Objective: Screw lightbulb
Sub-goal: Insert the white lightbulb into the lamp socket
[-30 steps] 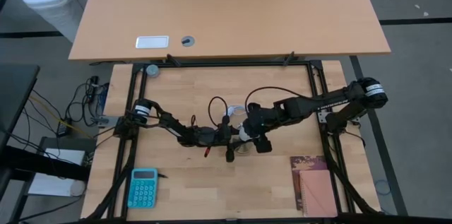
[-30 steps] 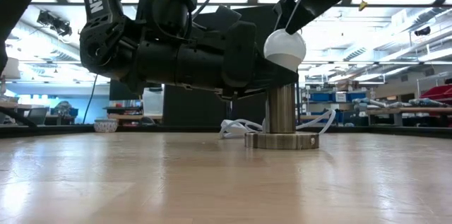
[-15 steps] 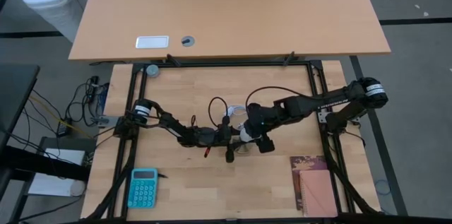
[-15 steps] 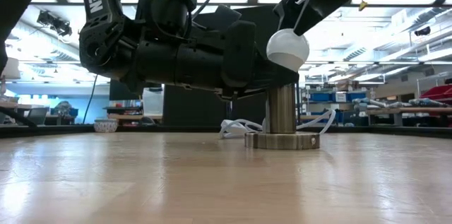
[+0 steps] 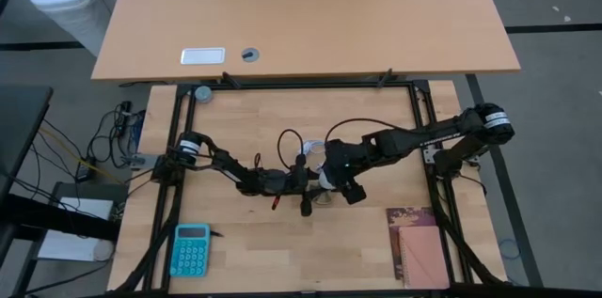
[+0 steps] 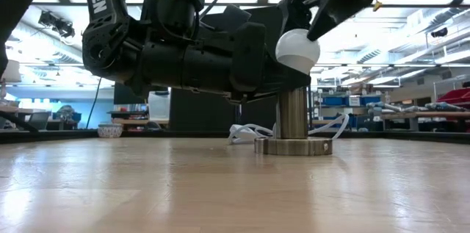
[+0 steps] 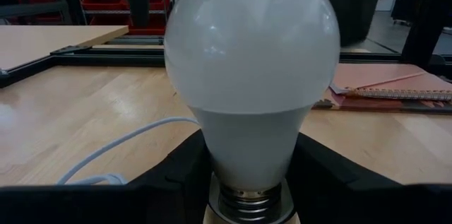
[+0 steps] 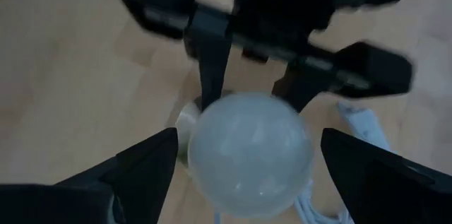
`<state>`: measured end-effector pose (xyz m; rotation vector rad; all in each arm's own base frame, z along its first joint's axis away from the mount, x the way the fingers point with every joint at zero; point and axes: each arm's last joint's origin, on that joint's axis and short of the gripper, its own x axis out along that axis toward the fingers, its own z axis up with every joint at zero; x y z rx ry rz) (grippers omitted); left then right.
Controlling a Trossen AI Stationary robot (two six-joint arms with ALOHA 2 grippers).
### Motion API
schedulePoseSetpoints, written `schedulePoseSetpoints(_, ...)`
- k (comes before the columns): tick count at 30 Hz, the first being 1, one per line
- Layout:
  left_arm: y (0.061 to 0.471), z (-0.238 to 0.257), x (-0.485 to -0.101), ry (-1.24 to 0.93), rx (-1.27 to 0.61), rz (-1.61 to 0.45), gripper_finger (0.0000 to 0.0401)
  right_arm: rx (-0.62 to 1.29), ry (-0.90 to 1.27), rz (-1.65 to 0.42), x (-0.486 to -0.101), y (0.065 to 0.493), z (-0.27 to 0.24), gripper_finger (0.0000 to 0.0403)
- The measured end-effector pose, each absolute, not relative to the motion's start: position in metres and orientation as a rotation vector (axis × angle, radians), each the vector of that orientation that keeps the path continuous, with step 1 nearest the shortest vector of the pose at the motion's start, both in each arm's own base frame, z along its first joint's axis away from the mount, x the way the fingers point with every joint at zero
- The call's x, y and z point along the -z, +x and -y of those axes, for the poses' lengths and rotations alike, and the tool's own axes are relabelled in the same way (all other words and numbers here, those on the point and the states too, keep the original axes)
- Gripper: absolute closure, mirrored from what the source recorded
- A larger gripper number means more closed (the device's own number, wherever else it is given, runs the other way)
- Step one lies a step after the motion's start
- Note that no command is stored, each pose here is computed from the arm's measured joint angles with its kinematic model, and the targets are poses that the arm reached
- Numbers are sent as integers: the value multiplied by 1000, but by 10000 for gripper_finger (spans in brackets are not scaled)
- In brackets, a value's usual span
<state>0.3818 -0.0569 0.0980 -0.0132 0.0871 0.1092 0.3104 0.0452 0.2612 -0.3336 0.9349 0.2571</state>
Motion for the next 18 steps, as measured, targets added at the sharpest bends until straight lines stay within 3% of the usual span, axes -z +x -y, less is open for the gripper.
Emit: schedulePoseSetpoints(18,382,57,-98,-11,-110,-86,233,-254,-350,-978,-251,315,-44,72)
